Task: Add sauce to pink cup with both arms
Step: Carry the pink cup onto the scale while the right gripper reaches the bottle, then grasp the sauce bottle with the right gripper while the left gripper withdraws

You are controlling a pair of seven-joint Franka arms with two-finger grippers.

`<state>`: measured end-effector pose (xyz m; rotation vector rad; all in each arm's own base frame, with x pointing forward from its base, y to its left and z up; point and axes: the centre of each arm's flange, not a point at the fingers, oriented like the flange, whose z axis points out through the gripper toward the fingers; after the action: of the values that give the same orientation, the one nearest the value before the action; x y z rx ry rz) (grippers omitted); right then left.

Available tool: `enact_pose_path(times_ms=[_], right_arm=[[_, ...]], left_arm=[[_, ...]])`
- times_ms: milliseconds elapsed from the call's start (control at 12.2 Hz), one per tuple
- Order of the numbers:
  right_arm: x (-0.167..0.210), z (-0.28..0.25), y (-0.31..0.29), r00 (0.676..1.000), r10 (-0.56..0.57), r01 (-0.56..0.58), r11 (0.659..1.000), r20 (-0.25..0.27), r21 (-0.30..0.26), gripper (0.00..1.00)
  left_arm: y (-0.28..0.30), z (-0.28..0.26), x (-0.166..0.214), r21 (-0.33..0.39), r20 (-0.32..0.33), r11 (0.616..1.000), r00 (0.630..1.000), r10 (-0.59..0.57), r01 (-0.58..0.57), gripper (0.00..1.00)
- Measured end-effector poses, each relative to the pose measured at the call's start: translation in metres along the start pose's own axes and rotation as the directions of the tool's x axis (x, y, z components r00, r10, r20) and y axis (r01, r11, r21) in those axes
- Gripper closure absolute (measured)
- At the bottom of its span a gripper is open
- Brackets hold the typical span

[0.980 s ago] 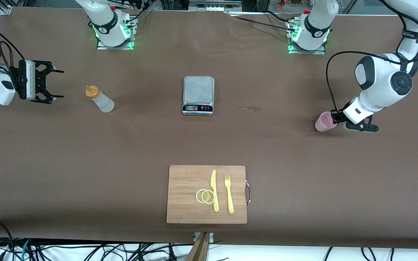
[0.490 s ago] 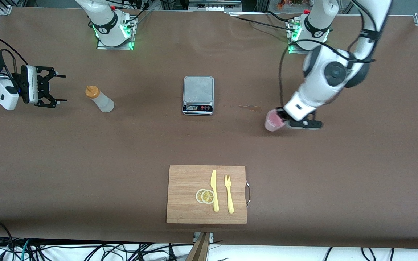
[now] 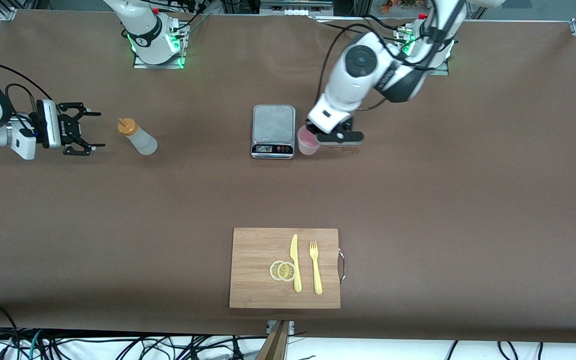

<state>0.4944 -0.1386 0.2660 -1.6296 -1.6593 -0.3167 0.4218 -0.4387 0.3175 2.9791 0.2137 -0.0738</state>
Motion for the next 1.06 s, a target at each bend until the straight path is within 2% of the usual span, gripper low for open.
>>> enact_pose_path(times_ms=[245, 571, 816, 980, 1061], right_arm=[[-0.035, 0.034, 0.011, 0.988, -0.105, 0.104, 0.995, -0.117, -0.012, 0.0], [-0.065, 0.084, 0.021, 0.941, -0.232, 0.231, 0.972, -0.248, -0.034, 0.0], [-0.073, 0.11, 0.024, 0.9, -0.274, 0.271, 0.961, -0.339, -0.056, 0.0], [-0.072, 0.122, 0.027, 0.88, -0.28, 0.274, 0.959, -0.382, -0.071, 0.0], [-0.068, 0.126, 0.029, 0.871, -0.282, 0.276, 0.958, -0.401, -0.076, 0.0]], left_arm=[[0.044, 0.027, -0.036, 0.007, 0.026, 1.0, 0.999, -0.026, 0.025, 0.97], [0.058, 0.041, -0.059, 0.021, 0.042, 1.0, 0.999, -0.007, 0.007, 0.97], [0.061, 0.048, -0.067, 0.03, 0.05, 1.0, 0.999, -0.001, -0.001, 0.97], [0.06, 0.049, -0.067, 0.032, 0.051, 0.999, 0.999, -0.001, -0.001, 0.96], [0.061, 0.049, -0.067, 0.031, 0.051, 1.0, 0.999, -0.002, 0.0, 0.91]])
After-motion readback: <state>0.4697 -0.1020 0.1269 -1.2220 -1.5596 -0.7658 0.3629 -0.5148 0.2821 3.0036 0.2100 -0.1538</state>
